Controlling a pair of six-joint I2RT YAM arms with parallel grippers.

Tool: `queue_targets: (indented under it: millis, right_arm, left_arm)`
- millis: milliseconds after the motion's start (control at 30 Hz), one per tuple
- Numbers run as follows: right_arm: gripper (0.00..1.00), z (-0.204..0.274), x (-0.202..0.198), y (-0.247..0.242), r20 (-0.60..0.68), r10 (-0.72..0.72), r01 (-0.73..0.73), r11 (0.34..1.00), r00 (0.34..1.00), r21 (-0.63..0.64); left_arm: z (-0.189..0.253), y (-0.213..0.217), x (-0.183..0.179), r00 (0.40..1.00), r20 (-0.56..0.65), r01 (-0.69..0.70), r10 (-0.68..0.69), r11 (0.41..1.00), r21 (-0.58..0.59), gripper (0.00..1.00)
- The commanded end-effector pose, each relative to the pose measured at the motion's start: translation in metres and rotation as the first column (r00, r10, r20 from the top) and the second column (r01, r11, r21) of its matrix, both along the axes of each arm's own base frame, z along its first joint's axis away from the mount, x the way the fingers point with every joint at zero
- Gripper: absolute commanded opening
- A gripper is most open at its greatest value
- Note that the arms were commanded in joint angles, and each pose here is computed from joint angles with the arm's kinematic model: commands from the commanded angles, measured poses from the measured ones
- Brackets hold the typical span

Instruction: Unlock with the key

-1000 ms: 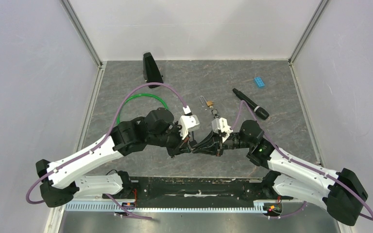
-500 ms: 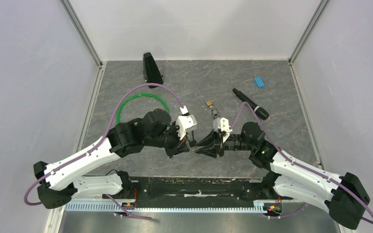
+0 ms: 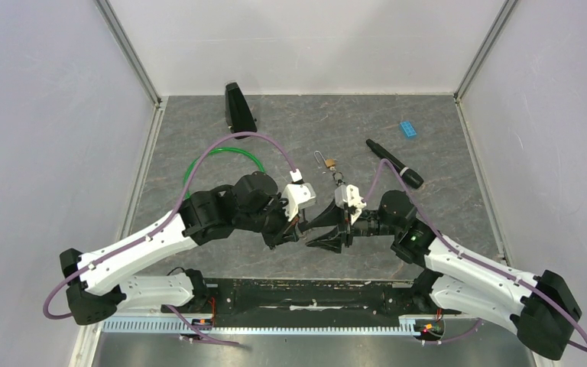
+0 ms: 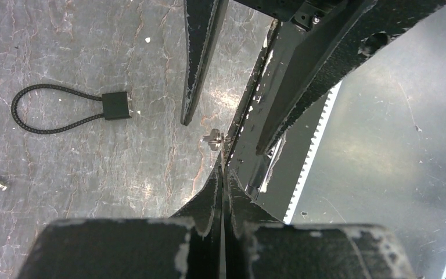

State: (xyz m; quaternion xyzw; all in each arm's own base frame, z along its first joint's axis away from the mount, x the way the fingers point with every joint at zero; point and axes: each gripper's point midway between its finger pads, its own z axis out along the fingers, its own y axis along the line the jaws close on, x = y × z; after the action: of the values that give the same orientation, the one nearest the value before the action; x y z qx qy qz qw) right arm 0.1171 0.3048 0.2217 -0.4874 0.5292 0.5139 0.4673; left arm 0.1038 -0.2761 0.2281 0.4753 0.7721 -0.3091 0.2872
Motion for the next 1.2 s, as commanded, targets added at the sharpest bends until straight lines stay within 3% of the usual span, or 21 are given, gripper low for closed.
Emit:
queue_targets:
  millis: [0, 433, 767, 1167]
  right_arm:
    - [0.49, 0.036, -0.003, 0.007, 0.047, 0.050, -0.054, 0.995, 0.998, 0.089]
    - [0.21, 0.029, -0.003, 0.013, 0.027, 0.084, -0.085, 0.994, 0.996, 0.061]
    - [0.16, 0.023, -0.009, 0.012, 0.020, 0.124, -0.124, 0.991, 0.992, 0.042]
    - [0.00, 0.017, -0.011, 0.012, 0.024, 0.141, -0.141, 0.990, 0.990, 0.020]
  left_arm:
    - [0.013, -0.004, 0.000, 0.999, 0.025, 0.028, -0.027, 0.999, -0.028, 0.02]
    - [0.015, -0.006, -0.007, 0.996, 0.018, 0.087, -0.086, 0.995, -0.040, 0.02]
    - [0.017, -0.006, -0.008, 0.995, 0.023, 0.095, -0.094, 0.994, -0.048, 0.02]
    - [0.018, -0.008, -0.010, 0.994, 0.017, 0.110, -0.110, 0.992, -0.053, 0.02]
